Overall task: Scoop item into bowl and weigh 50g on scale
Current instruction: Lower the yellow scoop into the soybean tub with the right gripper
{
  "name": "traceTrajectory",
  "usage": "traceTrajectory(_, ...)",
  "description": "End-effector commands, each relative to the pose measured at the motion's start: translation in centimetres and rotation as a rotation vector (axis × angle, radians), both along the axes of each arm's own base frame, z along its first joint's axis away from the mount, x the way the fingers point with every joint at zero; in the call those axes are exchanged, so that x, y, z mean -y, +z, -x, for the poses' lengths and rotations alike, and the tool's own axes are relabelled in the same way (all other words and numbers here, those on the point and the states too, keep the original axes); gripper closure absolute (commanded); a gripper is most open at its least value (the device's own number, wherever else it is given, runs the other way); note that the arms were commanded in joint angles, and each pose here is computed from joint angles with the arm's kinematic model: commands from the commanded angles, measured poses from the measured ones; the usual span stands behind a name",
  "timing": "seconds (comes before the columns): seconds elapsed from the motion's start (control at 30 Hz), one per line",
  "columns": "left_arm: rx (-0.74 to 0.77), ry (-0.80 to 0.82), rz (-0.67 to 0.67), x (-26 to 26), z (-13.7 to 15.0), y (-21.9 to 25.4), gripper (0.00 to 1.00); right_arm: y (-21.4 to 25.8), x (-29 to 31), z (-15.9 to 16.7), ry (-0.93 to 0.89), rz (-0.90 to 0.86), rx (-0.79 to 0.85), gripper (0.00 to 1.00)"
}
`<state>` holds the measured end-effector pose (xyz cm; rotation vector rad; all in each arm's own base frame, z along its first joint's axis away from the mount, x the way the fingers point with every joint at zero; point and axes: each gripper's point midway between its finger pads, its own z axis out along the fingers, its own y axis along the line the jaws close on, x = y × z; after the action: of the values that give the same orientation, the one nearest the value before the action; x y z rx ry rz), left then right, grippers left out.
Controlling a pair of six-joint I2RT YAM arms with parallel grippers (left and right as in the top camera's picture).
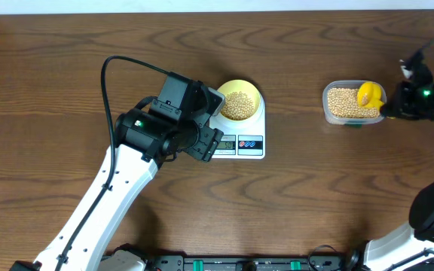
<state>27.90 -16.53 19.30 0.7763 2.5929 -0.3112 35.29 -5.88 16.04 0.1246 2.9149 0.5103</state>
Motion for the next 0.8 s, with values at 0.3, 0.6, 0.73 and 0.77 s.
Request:
traceTrajectory(0.3, 0.021, -0.007, -0.001, -0.1, 0.1, 0.5, 0.27, 0.1, -1.3, -1.6, 0.103, 0.367, 0.0, 0.99)
traceTrajectory(0.6, 0.022, -0.007, -0.001, -0.1, 0.1, 0.5, 0.27, 0.4, -2.6, -1.2, 0.173, 0.589, -0.037, 0.99)
traceTrajectory(0.73, 0.021, -0.007, -0.001, -0.1, 0.1, 0.5, 0.27, 1.0, -2.4, -1.2, 0.17, 0.7, -0.039, 0.99)
traceTrajectory(0.77, 0.022, -0.007, 0.0, -0.1, 0.1, 0.5, 0.27, 1.1, -2.3, -1.2, 0.163, 0.726, -0.039, 0.99)
